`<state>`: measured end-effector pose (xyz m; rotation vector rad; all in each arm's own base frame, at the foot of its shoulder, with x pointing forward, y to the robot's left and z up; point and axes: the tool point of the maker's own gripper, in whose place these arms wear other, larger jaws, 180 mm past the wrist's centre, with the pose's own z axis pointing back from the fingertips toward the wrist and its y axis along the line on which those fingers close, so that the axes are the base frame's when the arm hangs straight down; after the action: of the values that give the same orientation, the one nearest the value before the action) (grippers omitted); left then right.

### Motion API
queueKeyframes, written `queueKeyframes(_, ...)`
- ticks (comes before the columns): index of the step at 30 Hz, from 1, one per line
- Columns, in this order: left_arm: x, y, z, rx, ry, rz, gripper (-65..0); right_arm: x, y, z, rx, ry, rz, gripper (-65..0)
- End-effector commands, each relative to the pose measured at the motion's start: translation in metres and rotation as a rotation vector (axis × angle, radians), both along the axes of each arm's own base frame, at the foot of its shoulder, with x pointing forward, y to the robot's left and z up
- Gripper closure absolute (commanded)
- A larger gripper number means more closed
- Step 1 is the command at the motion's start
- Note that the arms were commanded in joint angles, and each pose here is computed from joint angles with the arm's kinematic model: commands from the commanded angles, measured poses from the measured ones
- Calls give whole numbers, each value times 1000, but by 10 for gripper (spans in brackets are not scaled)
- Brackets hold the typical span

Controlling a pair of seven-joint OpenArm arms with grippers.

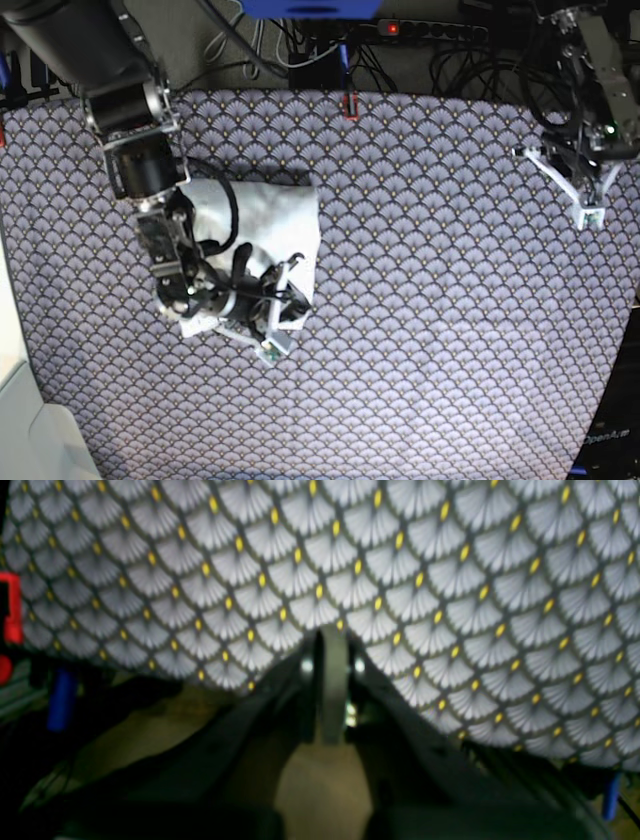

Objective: Fold the T-shirt properly

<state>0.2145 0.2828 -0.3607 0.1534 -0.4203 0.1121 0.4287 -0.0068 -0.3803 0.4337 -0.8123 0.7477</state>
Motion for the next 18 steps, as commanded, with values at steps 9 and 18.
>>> queueKeyframes(9, -36, 26, 2, 50, 37, 64, -3, 54, -20, 56, -56, -148, -23, -78)
queueKeyframes(18, -53, 36, 5, -1, 72, 13, -3, 1, -97, 47, -324, -212, -54, -81)
